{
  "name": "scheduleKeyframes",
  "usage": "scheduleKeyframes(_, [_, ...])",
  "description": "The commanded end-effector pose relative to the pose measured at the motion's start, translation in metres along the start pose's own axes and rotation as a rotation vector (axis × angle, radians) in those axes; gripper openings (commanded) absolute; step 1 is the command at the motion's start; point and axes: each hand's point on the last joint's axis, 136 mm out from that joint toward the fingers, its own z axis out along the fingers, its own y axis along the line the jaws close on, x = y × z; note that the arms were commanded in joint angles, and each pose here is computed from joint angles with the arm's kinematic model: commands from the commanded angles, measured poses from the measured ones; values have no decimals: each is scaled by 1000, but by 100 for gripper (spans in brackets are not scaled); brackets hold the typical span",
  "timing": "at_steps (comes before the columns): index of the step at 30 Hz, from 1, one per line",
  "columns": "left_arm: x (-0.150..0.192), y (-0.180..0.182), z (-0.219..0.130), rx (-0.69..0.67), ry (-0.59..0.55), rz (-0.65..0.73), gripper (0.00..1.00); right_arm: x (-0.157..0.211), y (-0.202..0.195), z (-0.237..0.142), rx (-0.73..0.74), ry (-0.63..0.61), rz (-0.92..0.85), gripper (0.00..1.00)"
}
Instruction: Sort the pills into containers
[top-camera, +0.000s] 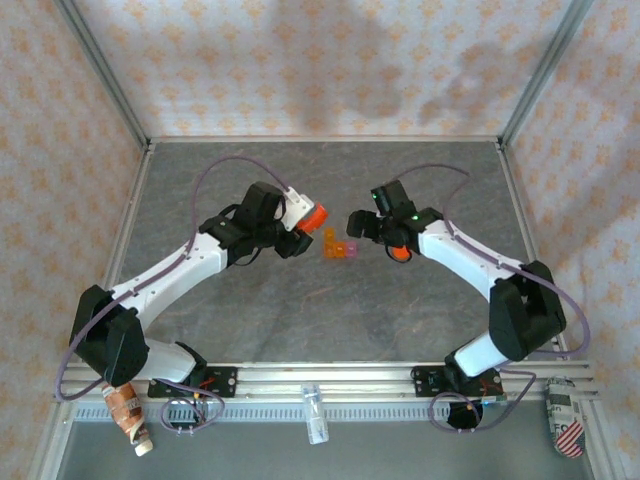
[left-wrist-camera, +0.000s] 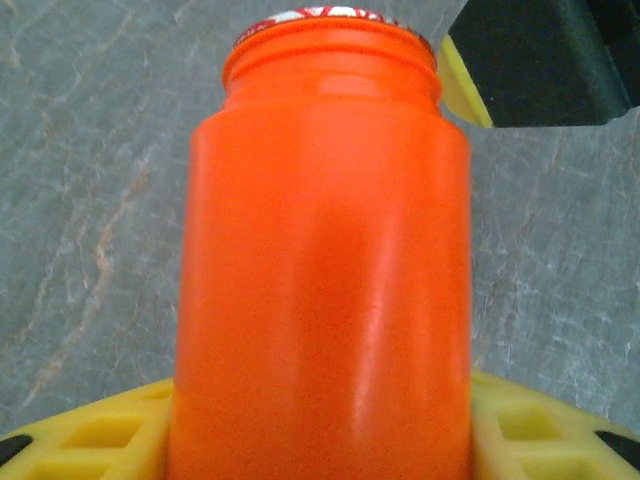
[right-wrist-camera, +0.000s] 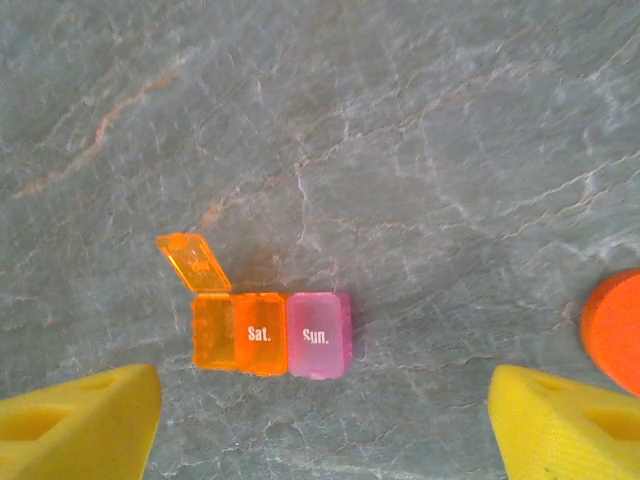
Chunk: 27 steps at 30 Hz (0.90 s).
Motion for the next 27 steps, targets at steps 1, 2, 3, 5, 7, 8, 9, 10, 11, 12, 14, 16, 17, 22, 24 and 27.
scheduleKeyframes(1, [20, -6, 10, 30, 63, -40, 0, 7, 7, 12, -24, 49, -13, 79])
scheduleKeyframes(2, [25, -7, 13, 34, 79, -44, 0, 9, 7, 17, -23, 60, -13, 77])
scheduleKeyframes(3, [29, -9, 16, 38, 92, -45, 0, 12, 6, 20, -21, 71, -13, 75])
scheduleKeyframes(5, [36, -12, 21, 50, 117, -52, 0, 15, 4, 26, -16, 87, -12, 71])
scheduleKeyframes(7, [42, -16, 26, 61, 142, -57, 0, 18, 2, 32, -10, 99, -8, 69])
scheduleKeyframes(8, [44, -18, 29, 67, 153, -60, 0, 19, 2, 34, -7, 102, -7, 68])
scheduleKeyframes(9, [46, -19, 32, 72, 164, -61, 0, 19, 1, 36, -1, 105, -6, 65])
scheduleKeyframes(10, [49, -21, 34, 77, 175, -63, 0, 19, 0, 38, 4, 107, -3, 64])
scheduleKeyframes(11, [51, -23, 36, 83, 186, -61, 0, 20, -1, 40, 9, 113, -2, 63])
scheduleKeyframes(12, [53, -24, 39, 88, 200, -62, 0, 21, -2, 43, 12, 118, 0, 61])
scheduleKeyframes(14, [57, -25, 43, 94, 223, -60, 0, 23, -2, 48, 17, 129, 6, 58])
scheduleKeyframes(16, [59, -26, 46, 101, 237, -62, 0, 23, -4, 52, 23, 133, 14, 55])
scheduleKeyframes(17, [61, -27, 48, 107, 246, -61, 0, 24, -4, 53, 26, 135, 16, 54])
scheduleKeyframes(22, [65, -28, 54, 121, 276, -61, 0, 23, -5, 60, 35, 136, 29, 51])
scheduleKeyframes(24, [66, -29, 56, 126, 282, -60, 0, 23, -5, 62, 39, 136, 33, 51])
scheduleKeyframes(27, [66, -29, 58, 131, 287, -58, 0, 22, -5, 66, 38, 136, 36, 50])
